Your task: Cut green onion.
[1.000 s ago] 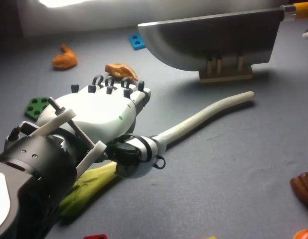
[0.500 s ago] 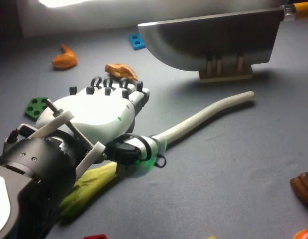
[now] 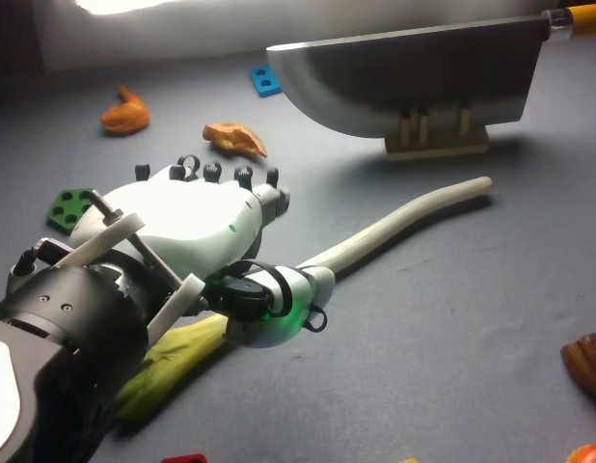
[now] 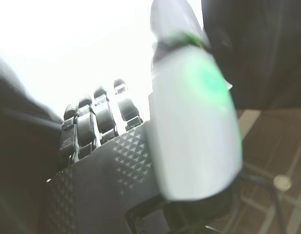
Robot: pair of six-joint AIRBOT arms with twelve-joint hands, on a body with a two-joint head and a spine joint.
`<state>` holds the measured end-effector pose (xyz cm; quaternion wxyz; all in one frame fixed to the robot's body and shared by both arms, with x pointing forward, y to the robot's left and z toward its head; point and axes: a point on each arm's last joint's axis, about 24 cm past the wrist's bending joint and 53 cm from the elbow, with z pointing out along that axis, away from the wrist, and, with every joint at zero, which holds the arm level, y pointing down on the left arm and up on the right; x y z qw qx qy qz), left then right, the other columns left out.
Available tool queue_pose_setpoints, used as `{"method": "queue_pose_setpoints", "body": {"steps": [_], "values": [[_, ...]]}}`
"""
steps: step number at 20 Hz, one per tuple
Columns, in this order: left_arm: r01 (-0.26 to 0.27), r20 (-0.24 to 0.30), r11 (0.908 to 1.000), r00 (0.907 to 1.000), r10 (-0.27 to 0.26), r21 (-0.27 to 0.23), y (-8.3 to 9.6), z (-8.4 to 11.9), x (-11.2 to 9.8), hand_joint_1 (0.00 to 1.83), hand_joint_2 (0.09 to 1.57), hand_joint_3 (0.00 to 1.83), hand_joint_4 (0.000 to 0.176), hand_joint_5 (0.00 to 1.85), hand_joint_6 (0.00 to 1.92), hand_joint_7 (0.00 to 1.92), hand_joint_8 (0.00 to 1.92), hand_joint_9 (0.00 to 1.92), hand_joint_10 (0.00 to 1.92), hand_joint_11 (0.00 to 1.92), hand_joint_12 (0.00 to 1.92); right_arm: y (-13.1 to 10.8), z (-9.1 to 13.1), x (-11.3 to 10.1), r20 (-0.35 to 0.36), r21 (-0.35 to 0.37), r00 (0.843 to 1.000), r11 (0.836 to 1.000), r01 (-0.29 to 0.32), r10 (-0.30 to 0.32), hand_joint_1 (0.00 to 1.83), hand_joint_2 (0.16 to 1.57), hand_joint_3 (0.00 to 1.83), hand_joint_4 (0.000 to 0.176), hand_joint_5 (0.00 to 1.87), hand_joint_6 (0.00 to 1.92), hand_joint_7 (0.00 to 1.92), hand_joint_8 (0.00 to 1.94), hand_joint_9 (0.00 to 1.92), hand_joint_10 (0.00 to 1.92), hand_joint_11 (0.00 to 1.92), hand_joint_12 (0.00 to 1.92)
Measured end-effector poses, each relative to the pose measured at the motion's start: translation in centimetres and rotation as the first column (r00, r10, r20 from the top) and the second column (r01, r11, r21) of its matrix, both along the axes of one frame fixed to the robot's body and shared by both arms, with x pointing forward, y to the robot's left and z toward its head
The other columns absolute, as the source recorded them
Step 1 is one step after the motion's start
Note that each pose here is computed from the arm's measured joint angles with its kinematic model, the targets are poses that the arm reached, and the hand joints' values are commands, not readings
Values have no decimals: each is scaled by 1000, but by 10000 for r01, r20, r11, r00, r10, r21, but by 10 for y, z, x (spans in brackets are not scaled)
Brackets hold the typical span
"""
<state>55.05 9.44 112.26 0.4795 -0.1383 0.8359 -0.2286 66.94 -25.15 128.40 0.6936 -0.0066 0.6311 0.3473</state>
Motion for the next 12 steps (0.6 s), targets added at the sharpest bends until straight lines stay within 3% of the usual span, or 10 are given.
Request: {"method": "queue_pose_setpoints", "body": {"steps": [1, 2, 3, 4, 5, 6, 8, 10, 11, 12], "values": [[12, -5, 10000, 10000, -12, 2, 0, 0, 0, 210, 1334, 0, 0, 799, 82, 896, 206, 697, 624, 221, 1480, 2, 0, -5, 132, -366, 9999, 9993, 52, -47, 146, 1194, 0, 0, 828, 647, 864, 761, 595, 1193, 294, 1847], [21, 47, 10000, 10000, -21, 12, 0, 1, 0, 225, 1337, 0, 0, 936, 123, 905, 537, 664, 1064, 256, 1664, 13, -4, -13, 344, -1156, 9994, 9933, 51, -11, 88, 1219, 4, 0, 793, 865, 880, 909, 616, 1316, 333, 1906], [20, 33, 10000, 10000, -20, 11, 0, 0, 0, 193, 1346, 1, 0, 1041, 182, 927, 718, 663, 1211, 284, 1771, 18, -6, -15, 350, -1319, 9994, 9913, -23, 70, 17, 1236, 6, 0, 865, 984, 1018, 1059, 751, 1558, 465, 1918], [10, -1, 10000, 10000, -10, 5, 0, 0, 0, 172, 1352, 1, 0, 1015, 469, 909, 995, 675, 1421, 323, 1888, 23, -10, -17, 284, -1428, 9994, 9897, -139, 182, 3, 1250, 7, 0, 952, 1376, 1147, 1333, 919, 1779, 622, 1920], [-2, -1, 10000, 10000, 2, -3, 0, 0, 0, 161, 1359, 1, 0, 924, 823, 894, 1170, 688, 1525, 370, 1914, 27, -11, -18, 215, -1449, 9994, 9892, -224, 257, 0, 1256, 6, 0, 1066, 1602, 1243, 1561, 1097, 1893, 849, 1921], [-34, 1, 10000, 10000, 34, -20, 1, 0, 0, 166, 1359, 1, 0, 964, 1335, 970, 1547, 775, 1842, 498, 1920, 27, -12, -17, 164, -1407, 9996, 9899, -196, 221, 0, 1252, 3, 0, 1149, 1714, 1319, 1676, 1231, 1915, 1090, 1921], [-141, -12, 9998, 9999, 141, -136, 2, 0, 1, 158, 1368, 2, 0, 909, 1684, 965, 1801, 835, 1918, 582, 1921, 25, -11, -16, 117, -1334, 9998, 9910, -125, 142, 0, 1247, 0, 0, 1133, 1828, 1298, 1768, 1281, 1921, 1192, 1921], [-146, -12, 9998, 9999, 146, -138, 2, 0, 1, 139, 1373, 2, 0, 894, 1802, 952, 1891, 860, 1921, 627, 1921, 25, -13, -17, 36, -1303, 9999, 9914, -131, 137, 0, 1246, 0, 0, 1166, 1894, 1317, 1831, 1328, 1921, 1271, 1921], [-145, 2, 9998, 9999, 145, -136, 2, 1, 1, 121, 1378, 3, 0, 902, 1793, 964, 1893, 872, 1921, 626, 1921, 25, -13, -17, 36, -1305, 9999, 9914, -136, 142, 0, 1250, 0, 15, 1181, 1916, 1310, 1876, 1324, 1921, 1285, 1921], [-173, 10, 9998, 9998, 173, -129, 2, 1, 1, 110, 1380, 3, 0, 964, 1876, 1031, 1914, 944, 1921, 701, 1921, 26, -13, -17, 33, -1308, 9999, 9913, -141, 146, 0, 1249, 0, 144, 1267, 1920, 1371, 1928, 1373, 1921, 1368, 1921]]}}
